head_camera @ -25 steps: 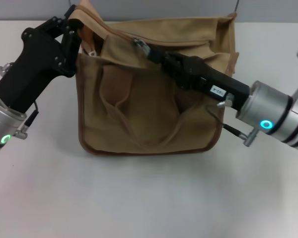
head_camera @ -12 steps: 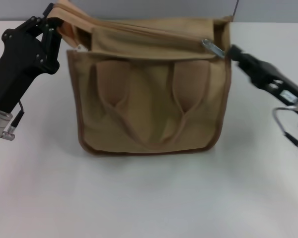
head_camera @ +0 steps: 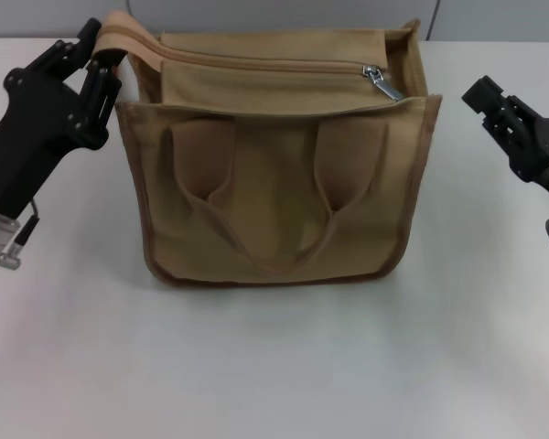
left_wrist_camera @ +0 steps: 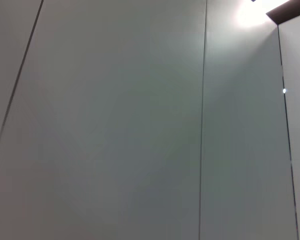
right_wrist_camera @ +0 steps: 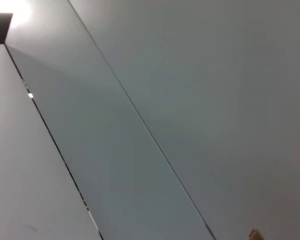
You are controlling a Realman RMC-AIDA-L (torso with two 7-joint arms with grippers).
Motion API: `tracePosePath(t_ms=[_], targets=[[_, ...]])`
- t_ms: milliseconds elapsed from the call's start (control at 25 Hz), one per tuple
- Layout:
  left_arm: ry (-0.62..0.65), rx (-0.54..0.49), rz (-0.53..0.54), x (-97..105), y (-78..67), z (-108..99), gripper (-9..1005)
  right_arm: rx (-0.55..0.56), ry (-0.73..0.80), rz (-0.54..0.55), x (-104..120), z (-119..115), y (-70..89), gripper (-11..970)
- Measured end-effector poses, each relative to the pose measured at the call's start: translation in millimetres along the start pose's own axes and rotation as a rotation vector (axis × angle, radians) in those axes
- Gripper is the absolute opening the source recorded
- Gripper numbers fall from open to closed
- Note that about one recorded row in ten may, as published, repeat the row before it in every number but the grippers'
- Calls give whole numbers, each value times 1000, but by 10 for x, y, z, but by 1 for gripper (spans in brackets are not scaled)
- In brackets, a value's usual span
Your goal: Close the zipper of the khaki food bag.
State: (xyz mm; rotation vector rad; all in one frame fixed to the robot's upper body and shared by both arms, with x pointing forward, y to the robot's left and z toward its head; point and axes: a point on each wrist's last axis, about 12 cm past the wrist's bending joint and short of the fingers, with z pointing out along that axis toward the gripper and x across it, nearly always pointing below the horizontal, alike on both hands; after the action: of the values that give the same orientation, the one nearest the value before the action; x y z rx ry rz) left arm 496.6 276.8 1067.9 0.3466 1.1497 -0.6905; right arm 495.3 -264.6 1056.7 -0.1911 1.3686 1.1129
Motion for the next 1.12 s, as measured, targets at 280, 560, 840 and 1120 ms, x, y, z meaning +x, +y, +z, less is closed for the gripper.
tracePosePath(t_ms=[280, 560, 840, 1120], targets=[[61, -60, 54, -75, 122, -340, 293, -22, -1, -23, 33, 41, 39, 249], [129, -238, 91, -250, 174, -1089, 588, -29, -4, -47, 18, -10, 48, 326], [171, -31, 20, -343, -30, -1253, 779, -65, -22, -154, -12, -32, 87, 375], [312, 274, -86, -242, -199, -1112, 786, -271, 71, -238, -42, -150, 238, 691]])
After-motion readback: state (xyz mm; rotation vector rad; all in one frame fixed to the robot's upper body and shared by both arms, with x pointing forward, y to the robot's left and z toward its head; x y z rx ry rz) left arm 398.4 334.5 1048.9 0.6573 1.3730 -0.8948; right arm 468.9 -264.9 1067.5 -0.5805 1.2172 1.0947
